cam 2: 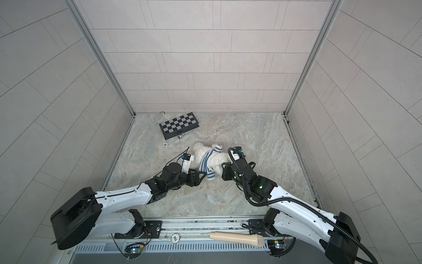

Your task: Dress the teddy bear

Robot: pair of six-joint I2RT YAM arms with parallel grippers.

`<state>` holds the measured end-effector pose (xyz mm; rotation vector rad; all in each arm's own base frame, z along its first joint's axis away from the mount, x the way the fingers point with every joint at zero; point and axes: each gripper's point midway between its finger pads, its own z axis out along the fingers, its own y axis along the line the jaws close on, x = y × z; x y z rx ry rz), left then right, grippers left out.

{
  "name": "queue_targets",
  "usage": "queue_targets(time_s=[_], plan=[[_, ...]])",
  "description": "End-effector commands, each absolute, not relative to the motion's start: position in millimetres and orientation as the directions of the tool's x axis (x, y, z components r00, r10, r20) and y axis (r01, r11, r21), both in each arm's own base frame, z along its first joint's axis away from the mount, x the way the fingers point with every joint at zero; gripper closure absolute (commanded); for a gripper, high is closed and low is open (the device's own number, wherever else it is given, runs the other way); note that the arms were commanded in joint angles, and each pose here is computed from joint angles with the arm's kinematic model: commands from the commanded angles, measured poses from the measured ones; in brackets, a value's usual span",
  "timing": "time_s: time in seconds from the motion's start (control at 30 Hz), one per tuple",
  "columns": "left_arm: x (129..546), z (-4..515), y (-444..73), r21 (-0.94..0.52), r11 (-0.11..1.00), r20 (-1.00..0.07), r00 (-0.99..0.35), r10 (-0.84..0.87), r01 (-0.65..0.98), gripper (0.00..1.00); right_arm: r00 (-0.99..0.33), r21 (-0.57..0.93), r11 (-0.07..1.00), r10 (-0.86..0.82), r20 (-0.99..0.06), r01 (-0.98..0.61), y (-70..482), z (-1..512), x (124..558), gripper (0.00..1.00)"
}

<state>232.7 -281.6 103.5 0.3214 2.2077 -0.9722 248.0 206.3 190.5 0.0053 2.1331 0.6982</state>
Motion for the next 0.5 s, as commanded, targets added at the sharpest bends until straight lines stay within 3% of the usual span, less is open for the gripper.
queue_targets(time_s=[0.0, 0.07, 0.27, 0.47], plan=[[240, 119, -295, -0.586, 0.642, -0.695, -0.714, -0.084, 0.495, 0.37, -0.575, 0.541, 0.796, 0.315, -0.755, -0.274, 216, 225, 256, 1.00], [240, 119, -298, -0.598, 0.629, -0.691, -0.717, -0.093, 0.496, 0.40, -0.580, 0.545, 0.792, 0.316, -0.751, -0.274, 217, 224, 257, 1.00], [239, 127, -297, -0.600, 0.619, -0.700, -0.707, -0.100, 0.507, 0.73, -0.595, 0.555, 0.791, 0.323, -0.736, -0.258, 217, 218, 258, 1.00], [233, 137, -289, -0.574, 0.631, -0.714, -0.696, -0.074, 0.522, 0.94, -0.596, 0.551, 0.792, 0.316, -0.738, -0.263, 214, 217, 258, 0.97]])
